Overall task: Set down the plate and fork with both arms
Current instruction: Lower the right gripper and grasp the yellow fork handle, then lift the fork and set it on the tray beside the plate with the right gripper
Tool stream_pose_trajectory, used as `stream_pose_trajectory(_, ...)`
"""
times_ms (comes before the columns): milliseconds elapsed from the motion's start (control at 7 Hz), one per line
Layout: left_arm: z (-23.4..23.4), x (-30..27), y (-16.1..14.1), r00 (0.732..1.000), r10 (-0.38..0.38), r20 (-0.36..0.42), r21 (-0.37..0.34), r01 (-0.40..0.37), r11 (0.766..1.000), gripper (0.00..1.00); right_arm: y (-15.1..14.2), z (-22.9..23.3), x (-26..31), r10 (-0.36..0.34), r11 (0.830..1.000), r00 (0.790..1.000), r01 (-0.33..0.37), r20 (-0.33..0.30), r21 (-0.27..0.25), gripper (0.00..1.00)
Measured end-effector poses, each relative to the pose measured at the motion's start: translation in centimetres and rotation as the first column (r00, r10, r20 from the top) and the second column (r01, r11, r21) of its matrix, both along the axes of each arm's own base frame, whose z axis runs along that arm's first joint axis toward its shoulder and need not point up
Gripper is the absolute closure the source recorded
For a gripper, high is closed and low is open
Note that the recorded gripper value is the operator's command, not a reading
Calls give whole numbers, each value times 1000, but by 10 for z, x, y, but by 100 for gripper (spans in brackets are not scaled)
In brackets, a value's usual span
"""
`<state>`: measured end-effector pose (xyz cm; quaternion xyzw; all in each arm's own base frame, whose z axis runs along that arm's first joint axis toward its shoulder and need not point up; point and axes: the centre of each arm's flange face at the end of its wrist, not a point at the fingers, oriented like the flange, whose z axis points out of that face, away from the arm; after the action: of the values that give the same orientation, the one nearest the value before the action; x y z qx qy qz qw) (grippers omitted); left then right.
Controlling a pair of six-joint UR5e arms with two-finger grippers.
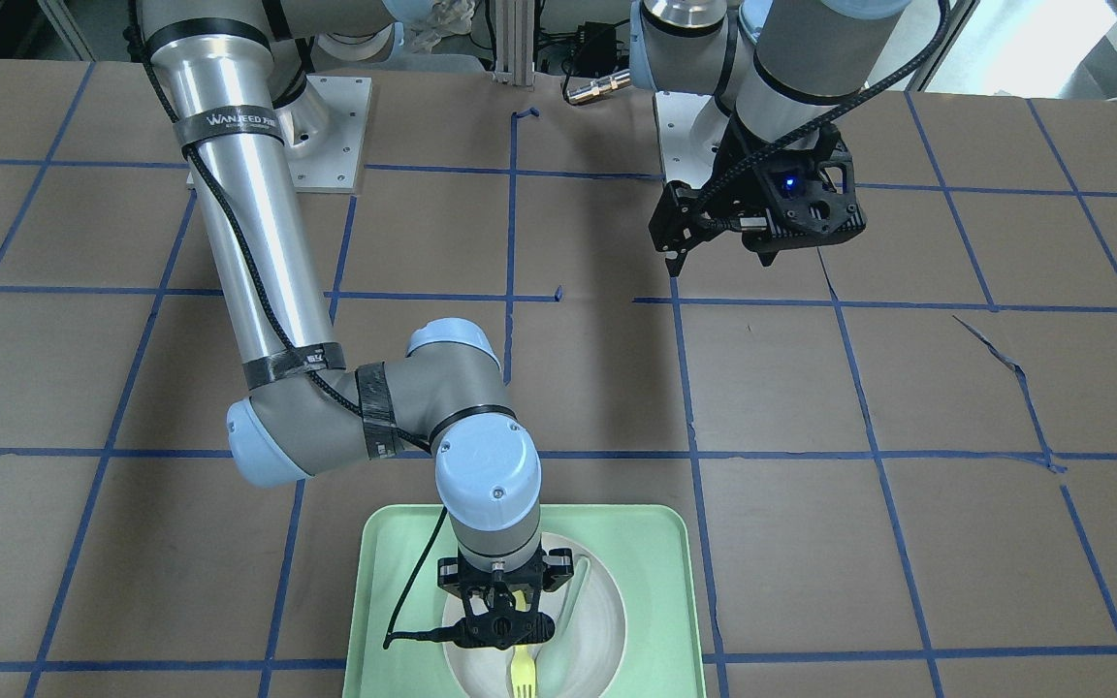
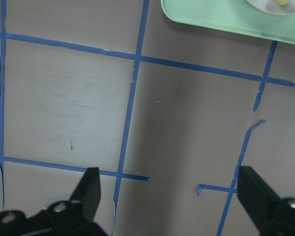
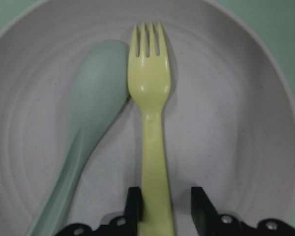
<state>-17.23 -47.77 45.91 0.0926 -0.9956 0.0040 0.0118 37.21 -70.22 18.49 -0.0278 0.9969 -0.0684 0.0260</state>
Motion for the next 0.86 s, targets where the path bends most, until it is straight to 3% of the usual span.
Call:
stream_pose_trajectory(429,0,0,0,1000,0,-1,1,0,1000,0,1,4,0,1,1000,1000,-1,5,-1,100)
stream_pose_trajectory(857,0,0,0,1000,0,-2,0,0,1000,0,-2,48,-18,32,998,999,-33,-7,-52,100)
